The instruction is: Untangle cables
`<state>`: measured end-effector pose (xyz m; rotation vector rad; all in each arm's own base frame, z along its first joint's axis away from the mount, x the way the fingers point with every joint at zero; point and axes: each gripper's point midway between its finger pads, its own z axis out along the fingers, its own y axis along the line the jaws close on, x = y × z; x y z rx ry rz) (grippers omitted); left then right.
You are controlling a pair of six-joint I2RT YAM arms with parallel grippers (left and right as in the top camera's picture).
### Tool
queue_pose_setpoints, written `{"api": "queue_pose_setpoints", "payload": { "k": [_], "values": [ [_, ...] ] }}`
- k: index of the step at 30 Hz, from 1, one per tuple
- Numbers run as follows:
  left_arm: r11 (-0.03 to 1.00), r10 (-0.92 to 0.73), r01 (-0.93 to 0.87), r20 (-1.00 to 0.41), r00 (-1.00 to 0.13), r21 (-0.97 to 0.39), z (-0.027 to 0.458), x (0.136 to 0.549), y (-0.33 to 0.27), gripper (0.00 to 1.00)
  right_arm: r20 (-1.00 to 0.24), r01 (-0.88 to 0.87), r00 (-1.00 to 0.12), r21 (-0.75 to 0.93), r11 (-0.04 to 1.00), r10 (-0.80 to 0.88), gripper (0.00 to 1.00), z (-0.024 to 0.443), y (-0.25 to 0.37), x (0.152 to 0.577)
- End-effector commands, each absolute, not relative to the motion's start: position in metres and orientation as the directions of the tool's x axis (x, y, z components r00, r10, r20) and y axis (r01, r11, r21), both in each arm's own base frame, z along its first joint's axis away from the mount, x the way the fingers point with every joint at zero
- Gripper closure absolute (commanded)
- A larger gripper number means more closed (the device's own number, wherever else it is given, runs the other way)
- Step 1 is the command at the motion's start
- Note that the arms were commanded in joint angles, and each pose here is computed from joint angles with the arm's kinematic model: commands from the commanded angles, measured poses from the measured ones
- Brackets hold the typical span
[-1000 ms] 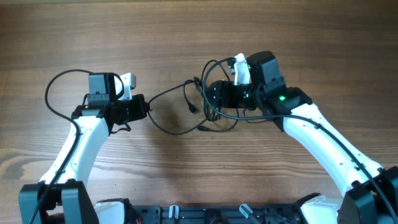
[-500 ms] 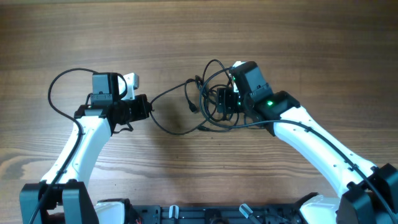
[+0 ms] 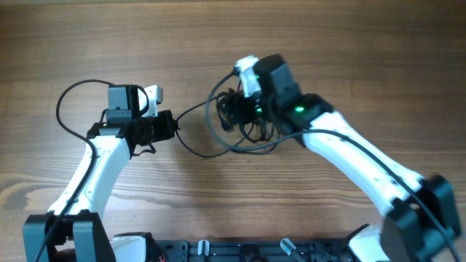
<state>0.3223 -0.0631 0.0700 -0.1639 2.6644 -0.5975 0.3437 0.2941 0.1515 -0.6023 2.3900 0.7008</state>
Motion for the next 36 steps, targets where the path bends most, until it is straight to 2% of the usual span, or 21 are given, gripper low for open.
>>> {"api": "queue_pose_setpoints", "payload": {
  "k": [1,9,14,15,16,17,18,19,21,22,25,28,29,34,36],
  "values": [
    [0.903,-0.197,-0.031,-0.348,-0.917,-0.429,0.066,0.321,-0.064,0.96,-0.583,-0.609,-0.737,0.354,0.710,-0.342,0.24,0.112,0.321,0.334],
    [0.903,-0.197,-0.031,-0.348,-0.917,-0.429,0.066,0.321,-0.064,0.96,-0.564,-0.602,-0.746,0.345,0.720,-0.353,0.21,0.055,0.335,0.351],
    [0.903,-0.197,-0.031,-0.348,-0.917,-0.429,0.066,0.321,-0.064,0.96,-0.515,-0.568,-0.783,0.366,0.737,-0.348,0.27,0.021,0.336,0.351],
    [0.903,-0.197,-0.031,-0.348,-0.917,-0.429,0.066,0.321,-0.064,0.96,-0.508,-0.567,-0.787,0.368,0.738,-0.351,0.32,0.015,0.336,0.351],
    [0.903,-0.197,-0.031,-0.348,-0.917,-0.429,0.066,0.321,-0.064,0.96,-0.504,-0.565,-0.789,0.370,0.738,-0.351,0.41,0.012,0.337,0.351],
    [0.903,-0.197,-0.031,-0.348,-0.917,-0.429,0.066,0.321,-0.064,0.96,-0.497,-0.548,-0.802,0.389,0.740,-0.332,0.70,0.013,0.337,0.351],
    [0.903,-0.197,-0.031,-0.348,-0.917,-0.429,0.066,0.321,-0.064,0.96,-0.486,-0.524,-0.821,0.434,0.733,-0.300,0.88,0.019,0.341,0.350],
    [0.903,-0.197,-0.031,-0.348,-0.917,-0.429,0.066,0.321,-0.064,0.96,-0.483,-0.520,-0.832,0.509,0.686,-0.273,0.96,0.034,0.350,0.348],
    [0.903,-0.197,-0.031,-0.348,-0.917,-0.429,0.066,0.321,-0.064,0.96,-0.501,-0.538,-0.832,0.628,0.562,-0.237,0.96,0.070,0.367,0.344],
    [0.903,-0.197,-0.031,-0.348,-0.917,-0.429,0.066,0.321,-0.064,0.96,-0.471,-0.470,-0.871,0.720,0.511,-0.137,0.96,0.103,0.371,0.350],
    [0.903,-0.197,-0.031,-0.348,-0.916,-0.429,0.066,0.321,-0.064,0.96,-0.427,-0.403,-0.903,0.808,0.429,-0.044,0.96,0.145,0.370,0.356],
    [0.903,-0.197,-0.031,-0.348,-0.916,-0.429,0.066,0.321,-0.064,0.96,-0.471,-0.427,-0.881,0.828,0.362,0.038,0.96,0.179,0.370,0.371],
    [0.903,-0.197,-0.031,-0.348,-0.916,-0.429,0.066,0.321,-0.064,0.96,-0.491,-0.433,-0.869,0.817,0.380,0.064,0.96,0.180,0.369,0.378],
    [0.903,-0.197,-0.031,-0.348,-0.916,-0.429,0.066,0.321,-0.064,0.96,-0.584,-0.368,-0.784,0.709,0.601,0.209,0.96,0.155,0.356,0.416],
    [0.903,-0.194,-0.028,-0.349,-0.917,-0.429,0.066,0.321,-0.065,0.96,-0.612,-0.357,-0.759,0.675,0.645,0.220,0.96,0.144,0.359,0.421]
  ]
}}
